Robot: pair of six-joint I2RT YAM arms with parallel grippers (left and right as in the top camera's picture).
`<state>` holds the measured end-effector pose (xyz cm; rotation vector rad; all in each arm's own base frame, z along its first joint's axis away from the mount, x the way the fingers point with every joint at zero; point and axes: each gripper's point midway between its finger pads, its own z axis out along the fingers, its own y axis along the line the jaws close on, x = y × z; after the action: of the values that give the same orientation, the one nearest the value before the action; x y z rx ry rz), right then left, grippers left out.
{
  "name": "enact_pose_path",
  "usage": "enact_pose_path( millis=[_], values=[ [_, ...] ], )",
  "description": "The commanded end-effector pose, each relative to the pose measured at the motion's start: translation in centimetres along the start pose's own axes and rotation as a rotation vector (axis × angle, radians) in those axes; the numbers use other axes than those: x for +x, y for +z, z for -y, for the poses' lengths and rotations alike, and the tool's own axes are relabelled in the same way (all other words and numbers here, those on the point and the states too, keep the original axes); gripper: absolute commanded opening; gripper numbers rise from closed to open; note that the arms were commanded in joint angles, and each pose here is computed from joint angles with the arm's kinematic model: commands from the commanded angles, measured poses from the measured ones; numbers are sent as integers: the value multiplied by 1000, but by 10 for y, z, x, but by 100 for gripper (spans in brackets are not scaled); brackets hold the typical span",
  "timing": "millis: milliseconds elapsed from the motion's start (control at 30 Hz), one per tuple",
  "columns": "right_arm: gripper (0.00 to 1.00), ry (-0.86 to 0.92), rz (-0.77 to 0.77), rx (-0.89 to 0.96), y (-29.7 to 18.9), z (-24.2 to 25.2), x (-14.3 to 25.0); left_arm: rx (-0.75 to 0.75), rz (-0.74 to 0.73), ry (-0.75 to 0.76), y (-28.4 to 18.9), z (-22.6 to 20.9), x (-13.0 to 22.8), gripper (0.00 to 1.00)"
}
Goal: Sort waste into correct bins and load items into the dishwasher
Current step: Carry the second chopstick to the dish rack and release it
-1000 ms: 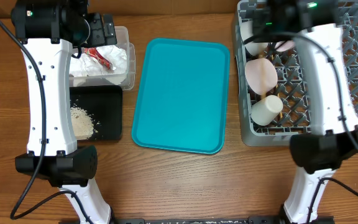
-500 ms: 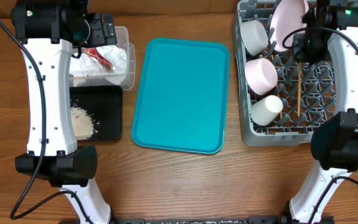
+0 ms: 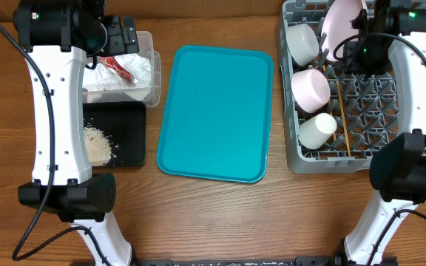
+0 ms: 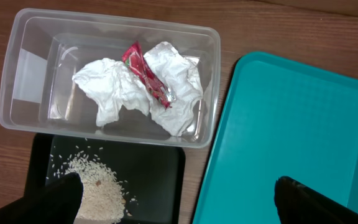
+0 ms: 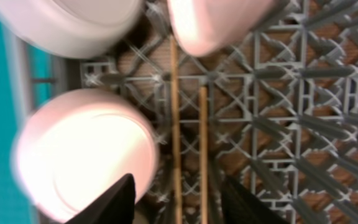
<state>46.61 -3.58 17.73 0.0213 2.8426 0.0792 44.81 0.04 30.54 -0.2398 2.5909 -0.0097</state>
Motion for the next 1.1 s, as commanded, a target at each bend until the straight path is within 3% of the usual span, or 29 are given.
enact_pose_path(
  millis=[0,167,233,267,533,600,1067],
  values=[
    [51,-39,125,-119,-41,-30,-25,-4,24,-16,-6,0,-4,100],
    [71,-66,213,-163,-103,-51,-26,-4,24,-16,-6,0,-4,100],
    [86,-59,257,-164,-132,-55,-22,-4,23,-16,-6,0,-4,100],
    [100,-61,286,-166,-149,-58,-19,-4,24,-16,-6,0,-4,100],
    [100,-119,496,-280,-264,-89,24,-4,24,-16,-6,0,-4,100],
    [100,-49,518,-312,-283,-93,36,-4,24,-16,-6,0,-4,100],
    [100,20,611,-264,-325,-86,68,-4,23,-16,-6,0,-4,100]
  ],
)
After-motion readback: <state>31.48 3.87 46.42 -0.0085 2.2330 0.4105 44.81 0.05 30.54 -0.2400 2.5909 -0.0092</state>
